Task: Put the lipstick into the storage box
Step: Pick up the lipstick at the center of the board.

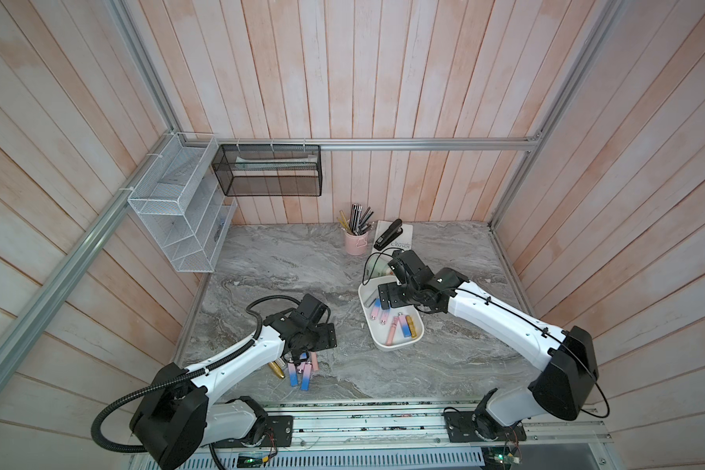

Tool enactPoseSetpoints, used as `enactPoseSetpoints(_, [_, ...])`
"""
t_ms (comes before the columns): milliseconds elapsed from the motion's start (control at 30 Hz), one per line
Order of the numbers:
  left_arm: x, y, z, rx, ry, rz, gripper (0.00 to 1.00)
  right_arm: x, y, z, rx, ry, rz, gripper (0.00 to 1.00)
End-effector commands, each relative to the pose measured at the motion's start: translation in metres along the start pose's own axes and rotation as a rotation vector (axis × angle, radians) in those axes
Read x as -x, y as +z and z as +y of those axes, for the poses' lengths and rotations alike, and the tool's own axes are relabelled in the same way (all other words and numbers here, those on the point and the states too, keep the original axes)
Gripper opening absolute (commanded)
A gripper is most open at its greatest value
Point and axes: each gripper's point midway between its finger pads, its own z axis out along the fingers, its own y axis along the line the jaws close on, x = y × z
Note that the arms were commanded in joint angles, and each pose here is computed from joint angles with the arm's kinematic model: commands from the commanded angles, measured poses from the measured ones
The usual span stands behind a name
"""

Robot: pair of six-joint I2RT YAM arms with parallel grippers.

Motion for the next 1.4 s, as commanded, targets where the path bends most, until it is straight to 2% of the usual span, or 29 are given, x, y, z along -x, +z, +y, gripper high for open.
enactPoseSetpoints(0, [-0.002,0.004,-0.003,0.013,-0.047,-0.012,0.90,-0.010,-0.008,-0.002,0.034,0.037,-0.003,0.98])
enactPoseSetpoints(300, [-0.018,0.013,-0.004,0.054,-0.088,0.027,0.89,-0.036,-0.021,-0.019,0.042,0.057,-0.031,0.98])
enactPoseSetpoints(467, [-0.016,0.009,0.002,0.077,-0.108,0.009,0.89,-0.046,-0.023,-0.023,0.050,0.058,-0.034,0.98])
enactPoseSetpoints(967, [-0.017,0.025,0.016,0.165,-0.107,0.014,0.89,-0.052,-0.034,-0.038,0.023,0.032,-0.053,0.98])
enactPoseSetpoints(1067, [-0.017,0.029,0.016,0.168,-0.101,0.017,0.85,-0.053,-0.036,-0.040,0.019,0.033,-0.053,0.98])
enactPoseSetpoints(1200, [-0.016,0.035,0.016,0.180,-0.092,0.027,0.74,-0.056,-0.039,-0.044,0.010,0.041,-0.055,0.98])
enactPoseSetpoints(1367, [-0.013,0.040,0.014,0.191,-0.071,0.035,0.54,-0.058,-0.040,-0.047,0.004,0.054,-0.055,0.98])
